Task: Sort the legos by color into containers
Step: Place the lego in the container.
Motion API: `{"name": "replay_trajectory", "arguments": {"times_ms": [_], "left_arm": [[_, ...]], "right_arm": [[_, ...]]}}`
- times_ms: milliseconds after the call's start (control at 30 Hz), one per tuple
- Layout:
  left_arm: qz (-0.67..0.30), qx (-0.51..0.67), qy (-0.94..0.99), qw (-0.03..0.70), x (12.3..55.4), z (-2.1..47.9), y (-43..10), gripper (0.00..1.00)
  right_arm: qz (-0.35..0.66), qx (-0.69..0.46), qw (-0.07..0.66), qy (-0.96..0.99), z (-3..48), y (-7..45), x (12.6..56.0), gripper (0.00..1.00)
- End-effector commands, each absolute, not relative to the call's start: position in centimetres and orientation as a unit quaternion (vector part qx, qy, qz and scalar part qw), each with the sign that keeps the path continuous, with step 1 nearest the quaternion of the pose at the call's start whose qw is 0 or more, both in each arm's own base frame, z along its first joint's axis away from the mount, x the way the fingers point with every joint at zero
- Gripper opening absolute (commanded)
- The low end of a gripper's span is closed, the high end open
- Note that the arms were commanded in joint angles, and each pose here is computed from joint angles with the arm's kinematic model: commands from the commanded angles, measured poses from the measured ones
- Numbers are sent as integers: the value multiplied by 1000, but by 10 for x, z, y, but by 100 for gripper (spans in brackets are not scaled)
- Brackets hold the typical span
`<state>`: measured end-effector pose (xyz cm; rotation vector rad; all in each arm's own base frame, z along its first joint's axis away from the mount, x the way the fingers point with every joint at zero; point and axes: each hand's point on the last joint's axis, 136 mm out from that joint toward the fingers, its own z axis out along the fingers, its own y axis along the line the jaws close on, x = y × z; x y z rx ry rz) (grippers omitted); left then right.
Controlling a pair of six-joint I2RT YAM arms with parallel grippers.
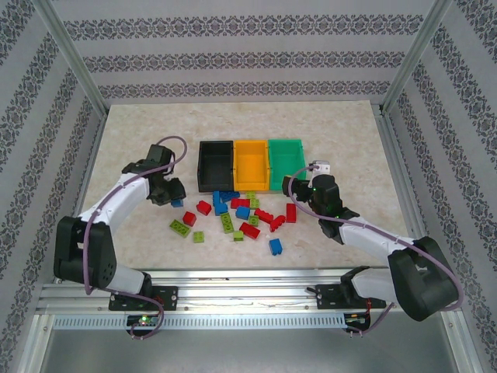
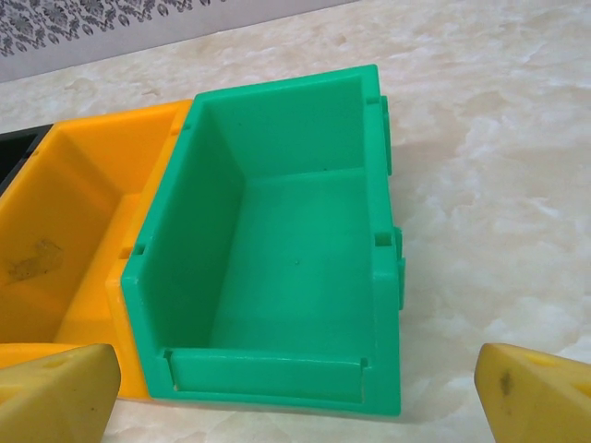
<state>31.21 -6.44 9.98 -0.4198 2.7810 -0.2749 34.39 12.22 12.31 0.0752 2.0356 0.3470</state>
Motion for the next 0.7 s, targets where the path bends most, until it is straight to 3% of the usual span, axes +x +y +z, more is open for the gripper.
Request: {"name": "replay_trajectory", "arguments": {"times_ms": [0, 133, 400, 533, 667], "left_arm": [[-141, -119, 954, 237, 342, 149, -87, 27], [-159, -101, 940, 283, 373, 178, -104, 27], [-180, -76, 938, 286, 418, 181, -131, 35], [-184, -68, 939, 283, 423, 176, -139, 41], [-188, -63, 939, 281, 419, 172, -143, 55]], "right_arm": [[129, 48, 532, 835, 132, 113, 341, 98], [120, 46, 531, 837, 131, 111, 342, 98], [157, 44, 508, 846, 122, 129, 345, 98], [157, 36, 503, 849, 121, 135, 347, 98], [152, 34, 501, 851, 119, 135, 348, 98]]}}
